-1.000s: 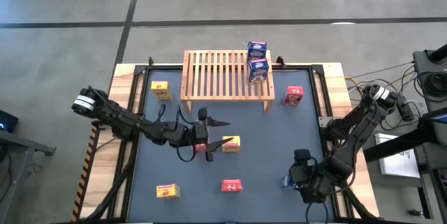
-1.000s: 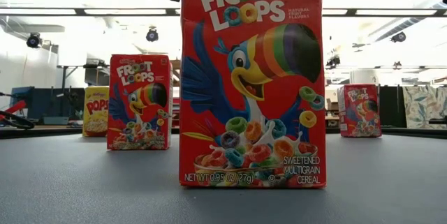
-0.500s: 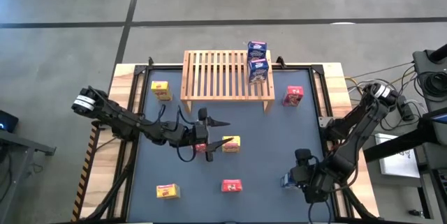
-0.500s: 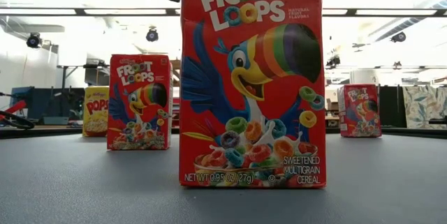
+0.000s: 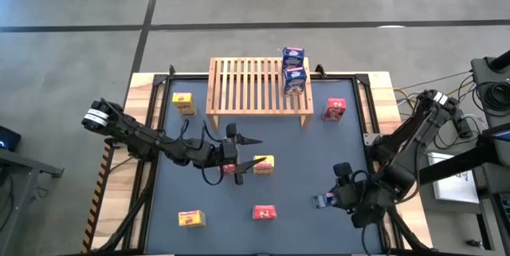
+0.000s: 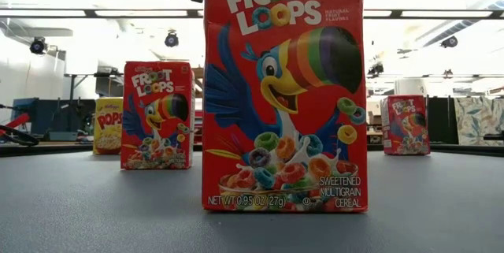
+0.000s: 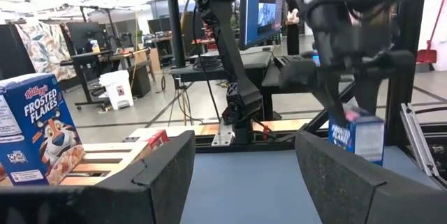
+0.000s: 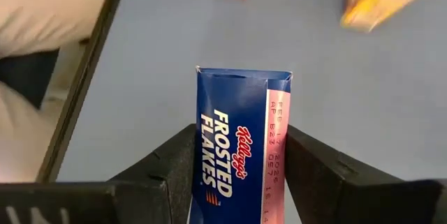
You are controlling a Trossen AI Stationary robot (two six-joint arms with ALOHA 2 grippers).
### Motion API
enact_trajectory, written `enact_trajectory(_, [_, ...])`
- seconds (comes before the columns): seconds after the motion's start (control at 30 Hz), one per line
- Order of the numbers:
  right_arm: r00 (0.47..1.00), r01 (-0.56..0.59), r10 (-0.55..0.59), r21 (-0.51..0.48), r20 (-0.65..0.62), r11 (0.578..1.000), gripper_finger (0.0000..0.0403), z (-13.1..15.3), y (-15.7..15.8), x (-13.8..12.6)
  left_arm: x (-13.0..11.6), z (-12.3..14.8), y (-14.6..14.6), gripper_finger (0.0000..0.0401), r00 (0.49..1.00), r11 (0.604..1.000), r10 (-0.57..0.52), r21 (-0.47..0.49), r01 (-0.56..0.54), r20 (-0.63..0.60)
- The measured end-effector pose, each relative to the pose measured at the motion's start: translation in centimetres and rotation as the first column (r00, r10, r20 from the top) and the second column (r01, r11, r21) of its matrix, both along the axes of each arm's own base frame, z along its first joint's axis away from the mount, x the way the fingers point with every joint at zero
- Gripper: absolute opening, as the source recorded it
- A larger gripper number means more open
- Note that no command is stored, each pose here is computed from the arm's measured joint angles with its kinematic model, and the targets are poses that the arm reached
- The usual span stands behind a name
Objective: Stack cereal on shelf
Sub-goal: Put the blue cereal box on the shelf aligned with the other cereal box
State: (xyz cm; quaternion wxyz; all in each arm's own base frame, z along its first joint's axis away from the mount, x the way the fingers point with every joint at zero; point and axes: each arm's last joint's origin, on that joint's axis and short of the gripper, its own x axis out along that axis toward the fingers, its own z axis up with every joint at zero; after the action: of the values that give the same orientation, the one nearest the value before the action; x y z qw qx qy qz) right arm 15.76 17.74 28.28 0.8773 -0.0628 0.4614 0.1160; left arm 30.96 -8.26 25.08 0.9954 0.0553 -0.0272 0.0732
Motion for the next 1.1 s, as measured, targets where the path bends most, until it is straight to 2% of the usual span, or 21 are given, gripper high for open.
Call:
enact_trajectory(0.13, [0.995, -0.003, 0.01, -0.071, 0.098, 0.997, 0.0178, 2.4, -1.5, 0.5, 0.0, 0.0, 0.0, 0.0231, 1.0, 1.0, 0.0, -0.004, 0.0, 0.0])
enact_trajectory(0.4, [0.964, 0.11, -0.054, -0.203, 0.262, 0.973, 0.0178, 6.9, -6.2, 1.8, 0.0, -0.1, 0.0, 0.0231, 1.0, 1.0, 0.0, -0.005, 0.0, -0.006])
enact_trajectory(0.57, [0.943, 0.189, -0.095, -0.278, 0.319, 0.942, 0.0178, 9.1, -9.9, 3.0, 0.0, -0.1, 0.0, 0.0231, 1.0, 1.0, 0.0, -0.003, 0.0, -0.012])
enact_trajectory(0.7, [0.933, 0.232, -0.118, -0.32, 0.34, 0.919, 0.0178, 10.8, -12.7, 3.8, 0.0, -0.1, 0.0, 0.0231, 1.0, 1.0, 0.0, -0.003, 0.0, -0.012])
enact_trajectory(0.9, [0.938, 0.209, -0.085, -0.355, 0.336, 0.911, 0.0178, 12.7, -16.2, 5.0, 0.0, -0.2, 0.0, 0.0231, 1.0, 1.0, 0.0, -0.001, 0.0, -0.016])
enact_trajectory(1.1, [0.946, 0.213, -0.094, -0.377, 0.309, 0.902, 0.0178, 13.0, -19.1, 5.9, 0.0, -0.2, 0.0, 0.0231, 1.0, 1.0, 0.0, 0.0, 0.0, -0.02])
